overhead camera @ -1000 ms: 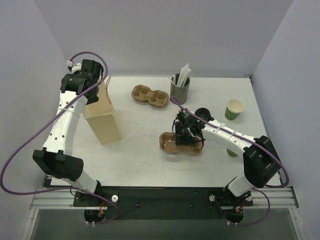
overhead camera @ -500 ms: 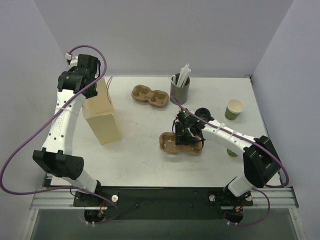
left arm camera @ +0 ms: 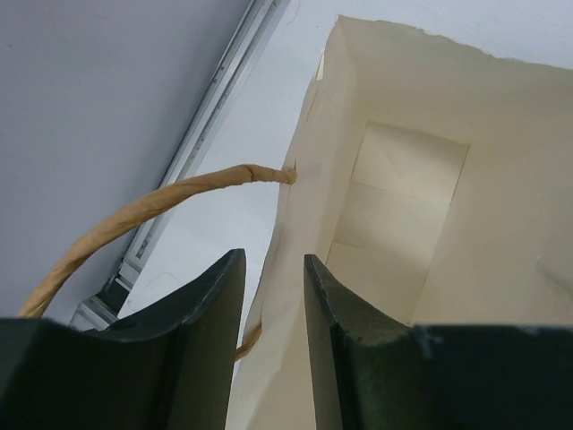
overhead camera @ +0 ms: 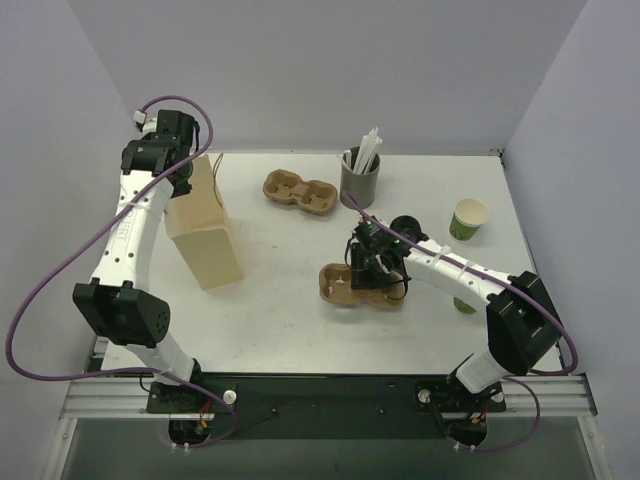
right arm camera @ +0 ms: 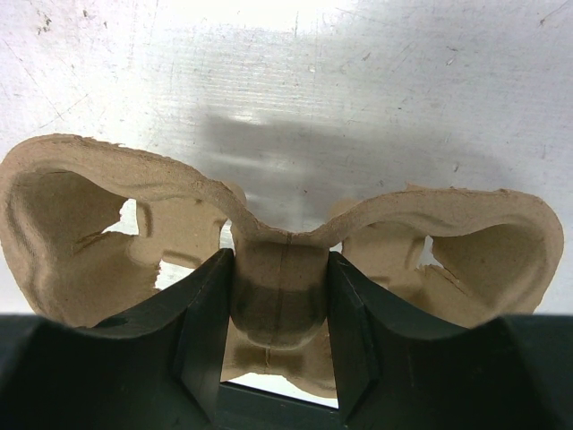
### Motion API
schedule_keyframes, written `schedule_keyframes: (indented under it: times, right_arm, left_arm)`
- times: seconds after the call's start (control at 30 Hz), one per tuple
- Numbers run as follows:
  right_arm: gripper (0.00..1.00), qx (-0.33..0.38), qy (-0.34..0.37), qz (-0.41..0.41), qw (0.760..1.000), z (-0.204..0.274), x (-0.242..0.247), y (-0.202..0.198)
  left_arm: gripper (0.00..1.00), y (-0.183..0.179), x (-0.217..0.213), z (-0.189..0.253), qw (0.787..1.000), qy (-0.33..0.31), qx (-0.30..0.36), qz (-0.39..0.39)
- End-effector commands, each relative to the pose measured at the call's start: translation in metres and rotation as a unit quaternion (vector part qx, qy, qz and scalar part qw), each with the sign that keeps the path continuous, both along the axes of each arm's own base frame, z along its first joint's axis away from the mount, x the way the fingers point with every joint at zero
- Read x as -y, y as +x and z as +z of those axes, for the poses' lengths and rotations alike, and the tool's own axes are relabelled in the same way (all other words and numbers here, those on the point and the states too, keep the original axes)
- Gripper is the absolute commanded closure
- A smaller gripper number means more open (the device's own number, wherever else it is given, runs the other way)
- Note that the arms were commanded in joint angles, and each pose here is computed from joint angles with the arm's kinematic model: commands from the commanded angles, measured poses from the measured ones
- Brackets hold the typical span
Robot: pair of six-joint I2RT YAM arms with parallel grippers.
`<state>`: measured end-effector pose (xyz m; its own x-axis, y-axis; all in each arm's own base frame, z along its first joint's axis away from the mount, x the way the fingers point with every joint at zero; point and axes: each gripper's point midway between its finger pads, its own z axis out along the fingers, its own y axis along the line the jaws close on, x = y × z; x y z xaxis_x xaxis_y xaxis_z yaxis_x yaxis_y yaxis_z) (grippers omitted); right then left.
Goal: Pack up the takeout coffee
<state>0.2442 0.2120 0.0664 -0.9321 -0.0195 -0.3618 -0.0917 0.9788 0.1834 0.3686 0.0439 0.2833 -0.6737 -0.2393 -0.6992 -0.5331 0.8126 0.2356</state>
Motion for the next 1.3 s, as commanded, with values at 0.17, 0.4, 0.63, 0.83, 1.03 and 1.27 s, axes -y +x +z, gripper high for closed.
schedule_keyframes:
  times: [0.17, 0.4, 0.63, 0.83, 1.03, 1.27]
  right_arm:
    - [0.62, 0.006, 0.001, -0.003, 1.000, 0.006, 0.004, 0.002]
    - [0.62, 0.045, 0.030, 0.002, 0.999, 0.039, 0.002, 0.009]
    - [0.62, 0.179, 0.100, 0.010, 0.979, 0.146, -0.001, 0.025]
    - [0.62, 0.302, 0.173, 0.035, 0.937, 0.253, -0.006, 0.030]
    - [0.62, 0.409, 0.257, 0.107, 0.869, 0.337, -0.026, 0.022]
    - [0.62, 0.440, 0.366, 0.192, 0.797, 0.392, -0.060, -0.003]
  left_arm:
    - [0.72, 0.012, -0.003, -0.009, 0.999, -0.013, 0.023, -0.019]
    - [1.00, 0.021, 0.021, 0.030, 0.989, -0.031, 0.081, -0.118]
    - [1.00, 0.006, 0.087, 0.060, 0.950, 0.000, 0.099, -0.295]
    - [1.00, -0.013, 0.132, 0.058, 0.899, 0.025, 0.079, -0.431]
    - [1.00, -0.027, 0.182, 0.050, 0.844, -0.036, 0.087, -0.528]
    - [1.00, -0.052, 0.220, 0.056, 0.781, -0.106, 0.111, -0.605]
